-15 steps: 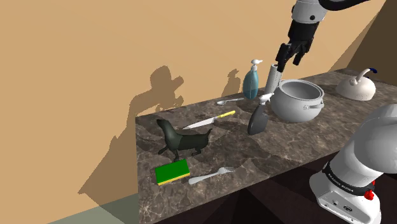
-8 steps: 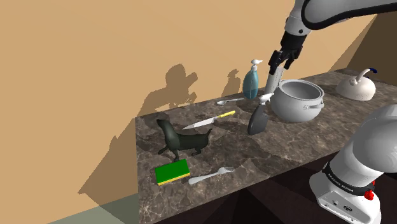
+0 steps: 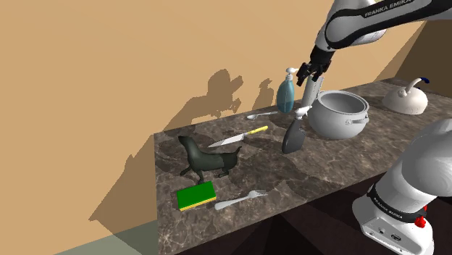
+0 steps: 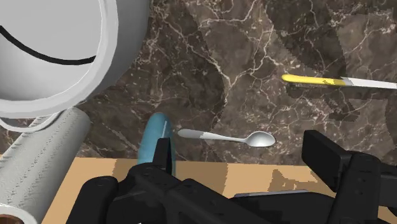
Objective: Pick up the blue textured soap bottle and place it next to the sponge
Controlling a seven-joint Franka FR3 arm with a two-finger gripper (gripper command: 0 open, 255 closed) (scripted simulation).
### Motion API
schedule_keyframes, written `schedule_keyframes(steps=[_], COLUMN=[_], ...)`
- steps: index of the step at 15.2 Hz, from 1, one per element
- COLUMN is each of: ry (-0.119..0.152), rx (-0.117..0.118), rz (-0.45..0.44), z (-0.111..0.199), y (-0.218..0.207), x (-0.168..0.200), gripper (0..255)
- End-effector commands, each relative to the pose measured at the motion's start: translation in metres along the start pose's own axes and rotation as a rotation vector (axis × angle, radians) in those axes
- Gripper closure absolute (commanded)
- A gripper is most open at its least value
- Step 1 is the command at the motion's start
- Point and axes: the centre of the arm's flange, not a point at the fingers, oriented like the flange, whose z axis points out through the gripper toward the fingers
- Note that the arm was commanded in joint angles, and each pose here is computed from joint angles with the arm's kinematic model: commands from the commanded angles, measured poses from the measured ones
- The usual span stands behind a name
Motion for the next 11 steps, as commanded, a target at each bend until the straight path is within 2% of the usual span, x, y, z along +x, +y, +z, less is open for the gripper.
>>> schedule_keyframes(steps=[1, 11], ry=[0.026, 0.142], rx=[0.007, 0.052], rz=[0.009, 0.055], z=[0.019, 0.098], y=[0.015, 0.082], x=[0.014, 0.084], gripper=[0, 0])
